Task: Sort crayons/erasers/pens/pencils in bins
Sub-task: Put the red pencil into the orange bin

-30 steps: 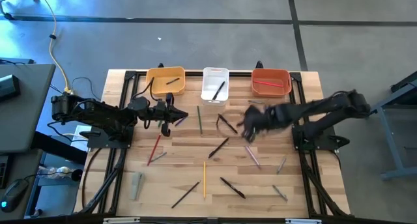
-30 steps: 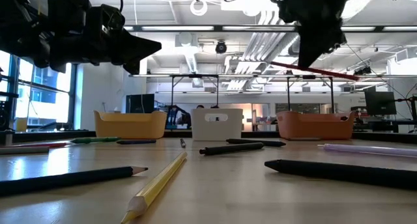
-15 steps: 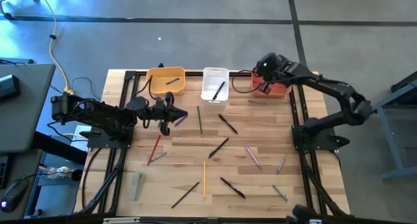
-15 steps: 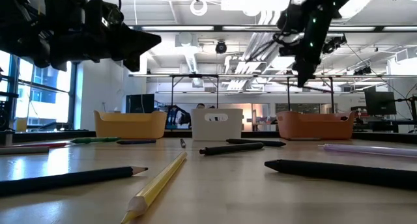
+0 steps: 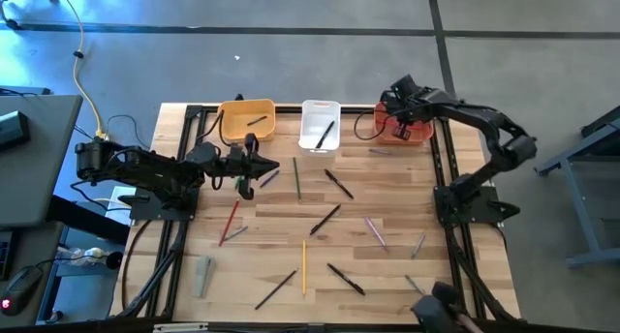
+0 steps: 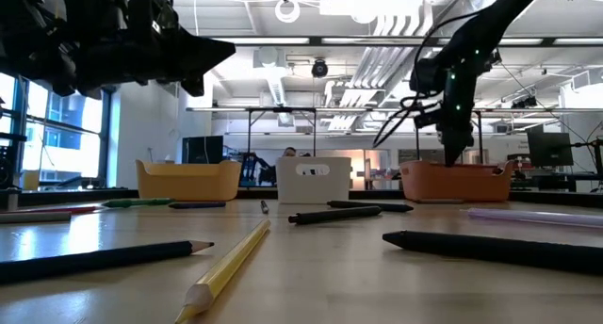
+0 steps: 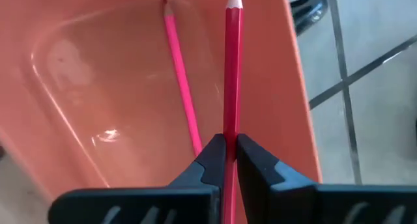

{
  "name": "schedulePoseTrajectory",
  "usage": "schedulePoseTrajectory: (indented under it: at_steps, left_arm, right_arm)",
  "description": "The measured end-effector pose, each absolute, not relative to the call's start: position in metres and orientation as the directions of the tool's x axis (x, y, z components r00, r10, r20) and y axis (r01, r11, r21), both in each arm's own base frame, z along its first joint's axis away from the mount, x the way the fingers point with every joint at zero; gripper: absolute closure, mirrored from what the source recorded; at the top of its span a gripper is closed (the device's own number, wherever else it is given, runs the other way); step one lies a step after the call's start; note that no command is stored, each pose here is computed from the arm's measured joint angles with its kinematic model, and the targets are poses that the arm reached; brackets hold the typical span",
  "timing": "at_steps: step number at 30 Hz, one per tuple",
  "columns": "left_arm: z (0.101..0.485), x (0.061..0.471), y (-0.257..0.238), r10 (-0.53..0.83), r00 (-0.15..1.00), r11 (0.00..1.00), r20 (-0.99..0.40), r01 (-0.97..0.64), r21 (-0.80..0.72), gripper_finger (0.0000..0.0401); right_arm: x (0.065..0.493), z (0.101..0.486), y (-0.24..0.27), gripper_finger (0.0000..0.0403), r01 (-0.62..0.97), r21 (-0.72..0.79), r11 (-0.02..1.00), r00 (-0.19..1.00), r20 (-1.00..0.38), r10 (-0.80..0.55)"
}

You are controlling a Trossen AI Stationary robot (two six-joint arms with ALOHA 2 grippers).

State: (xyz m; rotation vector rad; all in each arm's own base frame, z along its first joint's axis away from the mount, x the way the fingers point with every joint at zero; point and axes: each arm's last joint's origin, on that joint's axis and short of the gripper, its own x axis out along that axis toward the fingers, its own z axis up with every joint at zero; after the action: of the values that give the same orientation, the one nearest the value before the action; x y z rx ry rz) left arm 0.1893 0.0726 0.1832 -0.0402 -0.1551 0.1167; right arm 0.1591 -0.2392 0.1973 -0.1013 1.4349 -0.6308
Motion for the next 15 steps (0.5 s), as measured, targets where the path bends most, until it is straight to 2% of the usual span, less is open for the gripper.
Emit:
schedulePoseTrajectory:
  at_steps: [15]
  left_arm:
    - [0.182,0.189,0.073,0.133,0.98,0.99,0.145,-0.127,-0.054,0.0401]
  right_arm:
    - [0.169,0.168,-0.25,0.0389,0.36,-0.376,0.854,0.007,-0.914,-0.405]
